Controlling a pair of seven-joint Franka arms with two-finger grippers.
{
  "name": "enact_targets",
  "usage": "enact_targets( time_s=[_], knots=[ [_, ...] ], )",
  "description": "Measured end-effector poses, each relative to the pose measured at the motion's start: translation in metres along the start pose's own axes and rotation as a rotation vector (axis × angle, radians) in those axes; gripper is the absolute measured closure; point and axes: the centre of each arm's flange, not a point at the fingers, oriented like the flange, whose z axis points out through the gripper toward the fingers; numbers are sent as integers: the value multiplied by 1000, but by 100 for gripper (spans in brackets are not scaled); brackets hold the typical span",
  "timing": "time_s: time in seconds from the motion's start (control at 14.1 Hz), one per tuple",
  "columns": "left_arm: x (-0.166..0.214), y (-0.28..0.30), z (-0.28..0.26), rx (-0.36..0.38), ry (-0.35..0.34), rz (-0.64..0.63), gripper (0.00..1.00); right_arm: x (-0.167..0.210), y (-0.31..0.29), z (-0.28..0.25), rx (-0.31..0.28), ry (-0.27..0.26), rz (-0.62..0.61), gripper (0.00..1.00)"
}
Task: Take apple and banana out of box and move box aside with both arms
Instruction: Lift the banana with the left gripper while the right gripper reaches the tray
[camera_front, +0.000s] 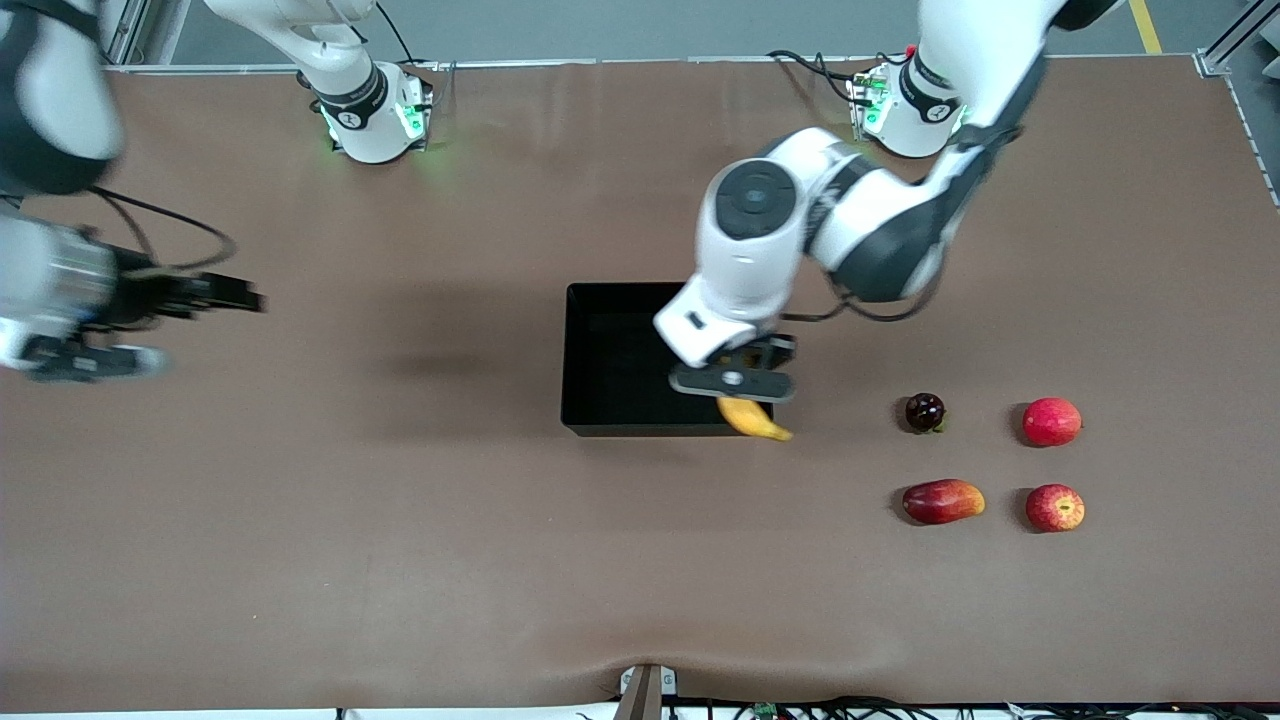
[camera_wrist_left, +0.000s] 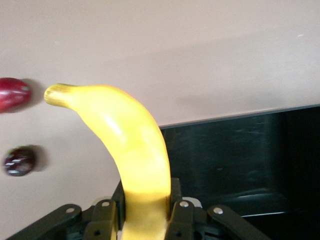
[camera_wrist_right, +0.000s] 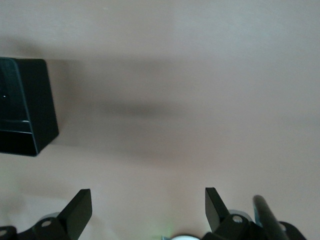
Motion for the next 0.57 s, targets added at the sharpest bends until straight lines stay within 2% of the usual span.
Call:
enact_targets(
  time_s=[0.21,0.57],
  knots=[
    [8,-65,5,35,-29,95,64,21,-80,42,-14,37,11,0],
    [11,-191,33,64,-105,259,64,57,-203,157,27,99,63,0]
  ],
)
